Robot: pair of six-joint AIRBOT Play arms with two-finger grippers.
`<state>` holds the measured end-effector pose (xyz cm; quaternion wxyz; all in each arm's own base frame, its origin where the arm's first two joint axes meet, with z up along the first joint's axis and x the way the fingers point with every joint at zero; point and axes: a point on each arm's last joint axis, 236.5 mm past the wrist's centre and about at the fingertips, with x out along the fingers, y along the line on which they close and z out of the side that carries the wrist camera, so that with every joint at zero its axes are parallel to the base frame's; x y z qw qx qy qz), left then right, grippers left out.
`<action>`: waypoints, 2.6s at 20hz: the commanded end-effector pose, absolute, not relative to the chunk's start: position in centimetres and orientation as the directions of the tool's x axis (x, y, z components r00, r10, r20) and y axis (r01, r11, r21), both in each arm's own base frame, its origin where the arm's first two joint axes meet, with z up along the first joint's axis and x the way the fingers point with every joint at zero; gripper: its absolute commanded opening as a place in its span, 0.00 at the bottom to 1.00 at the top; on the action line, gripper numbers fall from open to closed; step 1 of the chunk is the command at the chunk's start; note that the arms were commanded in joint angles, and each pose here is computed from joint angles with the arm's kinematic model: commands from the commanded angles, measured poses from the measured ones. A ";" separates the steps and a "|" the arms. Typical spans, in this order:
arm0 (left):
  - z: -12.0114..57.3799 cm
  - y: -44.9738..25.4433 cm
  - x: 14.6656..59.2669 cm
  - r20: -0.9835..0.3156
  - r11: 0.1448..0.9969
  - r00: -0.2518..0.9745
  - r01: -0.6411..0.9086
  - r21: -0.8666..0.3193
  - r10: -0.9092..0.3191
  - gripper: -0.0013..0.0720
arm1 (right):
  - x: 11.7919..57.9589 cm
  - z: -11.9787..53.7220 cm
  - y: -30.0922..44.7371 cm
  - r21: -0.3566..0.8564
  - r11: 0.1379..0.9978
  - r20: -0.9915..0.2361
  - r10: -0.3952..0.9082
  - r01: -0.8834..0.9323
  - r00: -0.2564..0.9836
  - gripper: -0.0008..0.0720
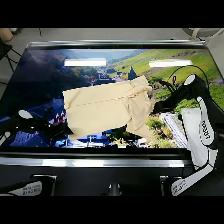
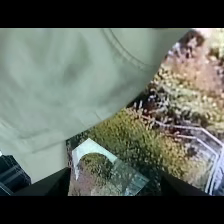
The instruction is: Fold the shirts.
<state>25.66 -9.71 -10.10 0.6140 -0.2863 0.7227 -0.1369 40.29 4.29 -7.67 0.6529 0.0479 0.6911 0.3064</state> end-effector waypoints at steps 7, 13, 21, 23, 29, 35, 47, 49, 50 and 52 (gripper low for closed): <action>-12.0 -10.3 29.2 -0.860 0.821 0.081 -0.265 -0.506 -0.504 0.05 | 42.3 -11.1 8.5 0.606 0.774 -0.786 0.618 -0.183 0.007 0.85; -10.3 -10.2 30.6 -0.855 0.832 0.134 -0.196 -0.519 -0.501 0.05 | 42.8 -10.3 10.2 0.685 0.712 -0.718 0.696 -0.157 0.022 0.03; 31.1 -0.8 36.6 -0.357 0.991 0.930 0.049 -0.122 -0.090 0.05 | 45.7 29.1 2.9 -0.205 0.862 -0.548 0.292 -0.464 0.784 0.03; 44.9 2.7 29.3 -0.021 0.983 0.996 -0.086 -0.160 0.084 0.05 | 38.1 44.5 0.6 -0.446 0.873 -0.196 0.121 -0.198 0.973 0.03; 53.4 1.4 18.4 0.243 0.976 0.967 -0.029 -0.215 0.082 0.05 | 21.2 56.2 0.3 -0.512 0.853 0.200 0.001 0.103 0.980 0.03; 53.0 1.4 19.2 0.221 0.982 0.972 -0.041 -0.184 0.082 0.05 | 21.3 52.5 -0.5 -0.539 0.841 0.046 -0.037 0.055 0.998 0.03; 21.1 3.7 38.2 -0.686 0.996 0.727 -0.084 -0.025 0.044 0.05 | 37.2 20.0 -2.7 -0.157 0.919 -0.868 0.047 -0.362 0.495 0.03; 15.1 4.1 41.3 -0.764 0.995 0.644 -0.090 -0.031 0.035 0.05 | 41.6 14.8 -1.8 -0.062 0.930 -0.884 0.118 -0.364 0.452 0.03; 12.9 4.2 43.2 -0.778 0.995 0.628 -0.090 -0.033 0.031 0.05 | 44.2 12.9 -0.9 -0.010 0.932 -0.870 0.171 -0.363 0.463 0.03; 9.6 3.7 46.6 -0.783 0.997 0.622 -0.075 -0.034 0.021 0.05 | 50.5 10.5 1.0 0.096 0.940 -0.778 0.276 -0.328 0.564 0.03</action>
